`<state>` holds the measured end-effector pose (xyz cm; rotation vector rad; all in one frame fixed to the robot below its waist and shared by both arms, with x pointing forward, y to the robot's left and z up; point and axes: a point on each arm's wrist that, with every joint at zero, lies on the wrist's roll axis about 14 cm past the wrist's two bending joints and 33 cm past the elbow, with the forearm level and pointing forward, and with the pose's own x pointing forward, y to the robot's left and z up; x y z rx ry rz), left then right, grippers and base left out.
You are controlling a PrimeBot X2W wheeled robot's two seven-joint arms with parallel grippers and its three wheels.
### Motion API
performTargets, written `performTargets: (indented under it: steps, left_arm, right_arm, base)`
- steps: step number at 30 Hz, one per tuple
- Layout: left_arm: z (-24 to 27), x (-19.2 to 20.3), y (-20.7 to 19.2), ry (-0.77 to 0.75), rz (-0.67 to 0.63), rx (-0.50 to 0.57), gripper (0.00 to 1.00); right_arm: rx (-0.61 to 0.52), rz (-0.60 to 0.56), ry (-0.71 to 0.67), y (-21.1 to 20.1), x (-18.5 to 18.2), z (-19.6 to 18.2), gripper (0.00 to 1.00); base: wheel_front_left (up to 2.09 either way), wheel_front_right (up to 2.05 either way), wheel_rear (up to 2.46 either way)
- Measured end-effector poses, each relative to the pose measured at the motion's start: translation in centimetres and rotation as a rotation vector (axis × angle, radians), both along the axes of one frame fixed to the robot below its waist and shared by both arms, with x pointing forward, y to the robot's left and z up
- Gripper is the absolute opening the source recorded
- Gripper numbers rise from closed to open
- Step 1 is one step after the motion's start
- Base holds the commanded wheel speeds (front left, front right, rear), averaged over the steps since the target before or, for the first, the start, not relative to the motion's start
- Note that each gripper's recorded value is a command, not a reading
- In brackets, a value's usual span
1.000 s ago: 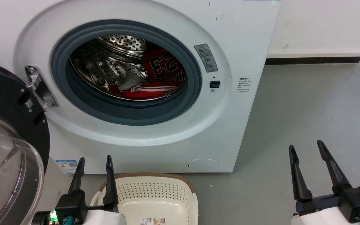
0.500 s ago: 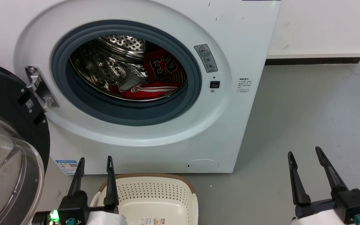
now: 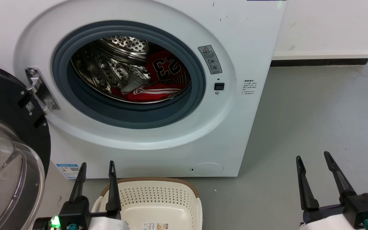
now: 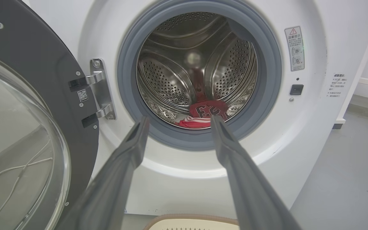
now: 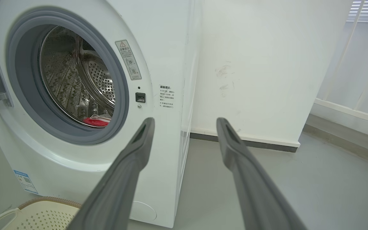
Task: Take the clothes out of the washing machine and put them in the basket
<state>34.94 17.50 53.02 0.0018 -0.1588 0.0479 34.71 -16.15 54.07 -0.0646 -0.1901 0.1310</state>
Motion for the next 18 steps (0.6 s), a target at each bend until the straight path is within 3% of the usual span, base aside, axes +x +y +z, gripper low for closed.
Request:
performTargets:
  steps: [18]
  left_arm:
    - [-0.1, 1.7, 0.2, 0.004, -0.009, 0.001, 1.00]
  right_arm:
    - [0.001, 0.001, 0.014, 0.1, 0.1, -0.4, 1.00]
  base:
    - [0.00, 0.00, 0.00]
